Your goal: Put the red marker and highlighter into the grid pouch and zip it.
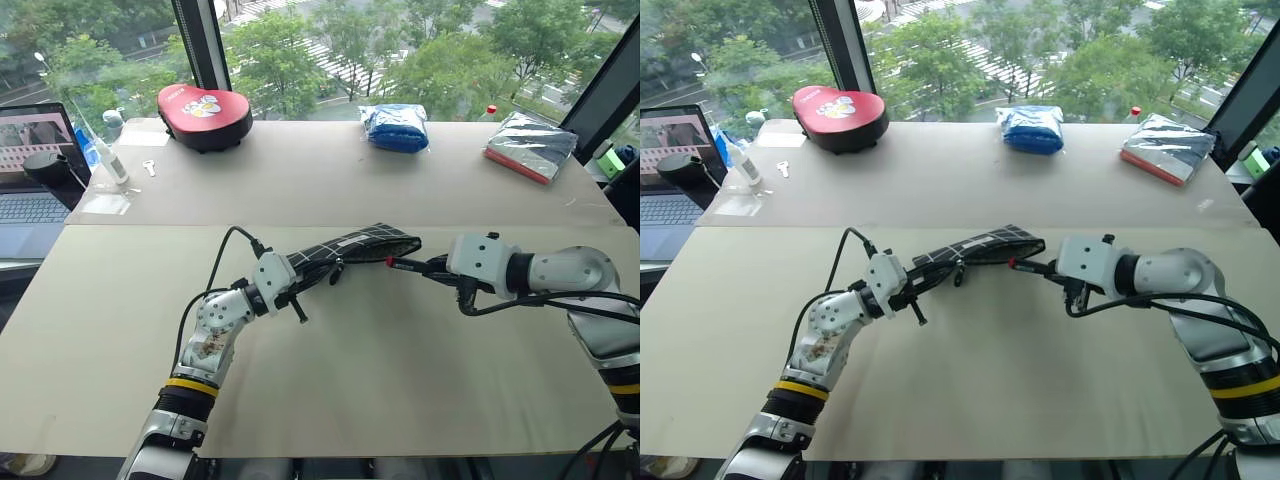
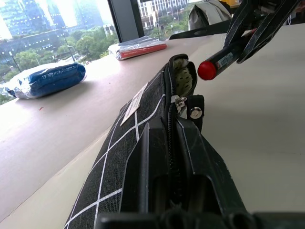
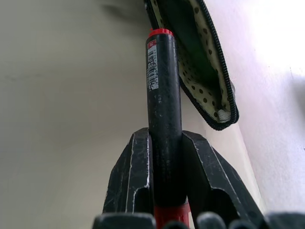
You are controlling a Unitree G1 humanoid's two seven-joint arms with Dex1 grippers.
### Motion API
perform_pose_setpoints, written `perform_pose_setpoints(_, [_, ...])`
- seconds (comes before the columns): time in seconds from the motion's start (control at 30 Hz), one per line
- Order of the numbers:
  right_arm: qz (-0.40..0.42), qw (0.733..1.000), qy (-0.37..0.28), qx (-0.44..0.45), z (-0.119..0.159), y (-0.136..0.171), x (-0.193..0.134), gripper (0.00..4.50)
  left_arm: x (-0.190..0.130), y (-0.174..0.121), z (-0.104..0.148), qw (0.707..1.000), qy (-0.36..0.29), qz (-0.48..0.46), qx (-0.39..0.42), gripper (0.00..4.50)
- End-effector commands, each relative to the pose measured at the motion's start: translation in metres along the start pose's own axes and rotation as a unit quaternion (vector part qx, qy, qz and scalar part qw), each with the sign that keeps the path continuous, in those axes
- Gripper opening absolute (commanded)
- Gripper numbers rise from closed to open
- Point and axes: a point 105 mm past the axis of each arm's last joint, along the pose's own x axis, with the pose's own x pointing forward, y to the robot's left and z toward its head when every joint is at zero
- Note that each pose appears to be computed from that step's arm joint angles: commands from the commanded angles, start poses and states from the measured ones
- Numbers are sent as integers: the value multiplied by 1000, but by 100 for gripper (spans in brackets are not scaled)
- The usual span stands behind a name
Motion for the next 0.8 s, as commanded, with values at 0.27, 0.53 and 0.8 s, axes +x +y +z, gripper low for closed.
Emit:
perform_pose_setpoints(0.27, [-26,998,-36,-37,26,-28,-6,51,1,0,4,1000,-8,-9,21,0])
perform_pose_setpoints(0.53, [-12,997,-14,-81,23,-28,5,51,1,1,3,1000,-9,-7,23,0])
perform_pose_setpoints(0.8, [-5,991,-14,-131,27,-24,27,51,0,3,4,1000,-13,-3,23,0])
